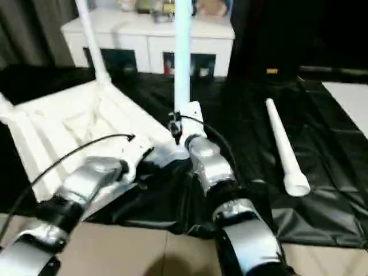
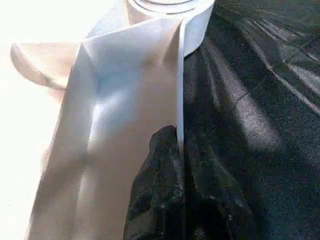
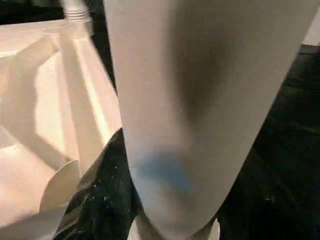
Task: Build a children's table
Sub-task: Rotate leg to tighten
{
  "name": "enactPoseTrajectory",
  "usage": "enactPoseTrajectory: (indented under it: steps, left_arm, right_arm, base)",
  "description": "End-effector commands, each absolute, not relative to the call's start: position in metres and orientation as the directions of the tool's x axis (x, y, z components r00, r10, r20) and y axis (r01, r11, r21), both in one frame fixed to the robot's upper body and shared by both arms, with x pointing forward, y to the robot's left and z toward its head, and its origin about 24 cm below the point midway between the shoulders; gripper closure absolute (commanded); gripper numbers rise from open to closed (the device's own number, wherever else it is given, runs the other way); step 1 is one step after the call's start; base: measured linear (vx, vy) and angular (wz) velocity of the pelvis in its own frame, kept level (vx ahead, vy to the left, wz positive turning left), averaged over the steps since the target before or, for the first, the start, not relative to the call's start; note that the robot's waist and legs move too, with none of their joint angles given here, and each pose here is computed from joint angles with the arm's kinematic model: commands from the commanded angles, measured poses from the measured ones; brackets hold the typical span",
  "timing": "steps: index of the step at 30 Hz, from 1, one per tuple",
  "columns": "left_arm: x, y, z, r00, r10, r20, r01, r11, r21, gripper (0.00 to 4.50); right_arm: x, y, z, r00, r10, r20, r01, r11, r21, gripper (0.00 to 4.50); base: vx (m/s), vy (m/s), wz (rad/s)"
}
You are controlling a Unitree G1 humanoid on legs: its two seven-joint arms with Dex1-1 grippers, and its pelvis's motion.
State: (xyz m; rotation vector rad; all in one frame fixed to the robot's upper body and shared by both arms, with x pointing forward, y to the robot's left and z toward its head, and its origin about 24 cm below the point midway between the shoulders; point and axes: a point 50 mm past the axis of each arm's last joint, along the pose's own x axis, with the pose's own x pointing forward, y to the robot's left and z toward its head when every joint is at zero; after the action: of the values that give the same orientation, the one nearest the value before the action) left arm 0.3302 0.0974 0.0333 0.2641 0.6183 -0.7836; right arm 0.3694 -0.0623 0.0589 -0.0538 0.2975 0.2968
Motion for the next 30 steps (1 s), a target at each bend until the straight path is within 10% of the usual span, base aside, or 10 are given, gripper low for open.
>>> enactPoseTrajectory:
  steps: [1, 13, 30]
  left_arm:
    - [0.339, 0.088, 0.047, 0.59, -0.579, -0.563, 0.711, 0.702, 0.023, 4.5]
    - [0.34, 0.096, 0.046, 0.599, -0.555, -0.578, 0.702, 0.711, 0.046, 4.5]
    - [0.342, 0.112, 0.052, 0.59, -0.589, -0.552, 0.737, 0.672, 0.07, 4.5]
  right_arm:
    - [0.342, -0.065, 0.001, 0.807, 0.239, -0.54, -0.28, 0.96, 0.005, 2.66]
    - [0.349, -0.058, 0.011, 0.822, 0.269, -0.502, -0.291, 0.956, 0.036, 2.66]
    - [0.365, -0.062, 0.07, 0.854, 0.452, -0.258, -0.451, 0.89, 0.065, 0.78]
  base:
    - [0.0, 0.0, 0.0]
    - [0.0, 0.0, 0.0]
    - [0.0, 0.0, 0.0]
